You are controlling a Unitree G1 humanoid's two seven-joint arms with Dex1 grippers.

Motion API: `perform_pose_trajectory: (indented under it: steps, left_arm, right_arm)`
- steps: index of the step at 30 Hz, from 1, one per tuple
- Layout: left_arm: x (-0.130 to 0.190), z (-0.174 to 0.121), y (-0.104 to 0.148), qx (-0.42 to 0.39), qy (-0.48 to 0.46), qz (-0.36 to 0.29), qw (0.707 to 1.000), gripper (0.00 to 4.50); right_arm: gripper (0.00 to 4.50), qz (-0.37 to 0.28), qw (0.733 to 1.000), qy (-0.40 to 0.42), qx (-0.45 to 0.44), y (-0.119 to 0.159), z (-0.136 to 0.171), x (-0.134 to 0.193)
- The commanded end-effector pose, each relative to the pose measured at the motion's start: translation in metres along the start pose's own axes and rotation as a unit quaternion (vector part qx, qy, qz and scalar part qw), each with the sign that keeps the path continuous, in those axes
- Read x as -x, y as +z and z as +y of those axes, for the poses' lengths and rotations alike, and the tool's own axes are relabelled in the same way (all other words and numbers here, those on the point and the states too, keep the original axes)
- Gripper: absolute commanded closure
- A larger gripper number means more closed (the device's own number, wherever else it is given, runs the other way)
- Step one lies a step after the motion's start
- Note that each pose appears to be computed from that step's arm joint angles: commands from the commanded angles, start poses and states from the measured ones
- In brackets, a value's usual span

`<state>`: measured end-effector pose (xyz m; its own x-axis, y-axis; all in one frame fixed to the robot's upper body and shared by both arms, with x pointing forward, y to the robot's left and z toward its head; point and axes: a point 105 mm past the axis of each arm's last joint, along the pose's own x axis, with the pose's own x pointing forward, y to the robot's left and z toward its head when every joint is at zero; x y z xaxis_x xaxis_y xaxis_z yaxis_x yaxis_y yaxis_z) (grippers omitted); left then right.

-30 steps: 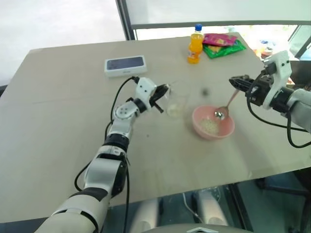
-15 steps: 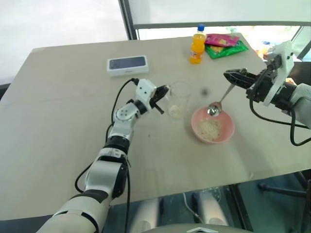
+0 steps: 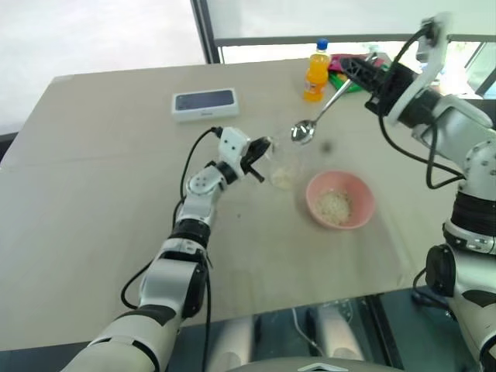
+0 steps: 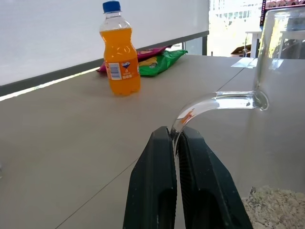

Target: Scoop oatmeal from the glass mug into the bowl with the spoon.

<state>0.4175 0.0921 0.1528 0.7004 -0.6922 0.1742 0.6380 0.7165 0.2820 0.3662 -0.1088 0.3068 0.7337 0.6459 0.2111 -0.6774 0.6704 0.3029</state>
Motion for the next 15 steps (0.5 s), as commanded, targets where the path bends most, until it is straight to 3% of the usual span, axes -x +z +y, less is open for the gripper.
perform_pose_trajectory:
  steps: [1, 6, 9, 10, 12, 14, 15]
  left_arm:
    - [0.003, -0.004, -0.002, -0.006, -0.003, 0.006, 1.000, 4.38]
    - [0.006, -0.004, -0.001, -0.004, 0.002, 0.002, 1.000, 4.38]
    - [0.006, -0.003, 0.001, 0.004, 0.000, 0.000, 1.000, 4.50]
    - [0.007, -0.003, 0.001, 0.006, 0.000, 0.000, 1.000, 4.50]
    - [0.008, -0.001, 0.002, 0.006, 0.003, -0.002, 1.000, 4.50]
    - [0.008, -0.001, 0.003, 0.011, 0.003, -0.006, 1.000, 3.82]
    - [0.008, 0.000, 0.003, 0.011, 0.003, -0.007, 1.000, 3.48]
  right_arm:
    - [4.50, -0.002, 1.000, 0.010, 0.015, 0.001, 0.008, -0.007]
    - [4.50, 0.016, 0.999, 0.025, 0.034, -0.013, 0.017, -0.016]
    - [3.51, 0.010, 0.999, 0.034, 0.041, -0.013, 0.021, -0.020]
    - [2.98, 0.008, 0.998, 0.036, 0.041, -0.013, 0.022, -0.021]
    - [2.45, 0.004, 0.998, 0.036, 0.041, -0.013, 0.023, -0.022]
    - [1.66, 0.000, 0.999, 0.031, 0.039, -0.011, 0.021, -0.022]
    - [1.63, 0.000, 0.999, 0.029, 0.039, -0.011, 0.021, -0.022]
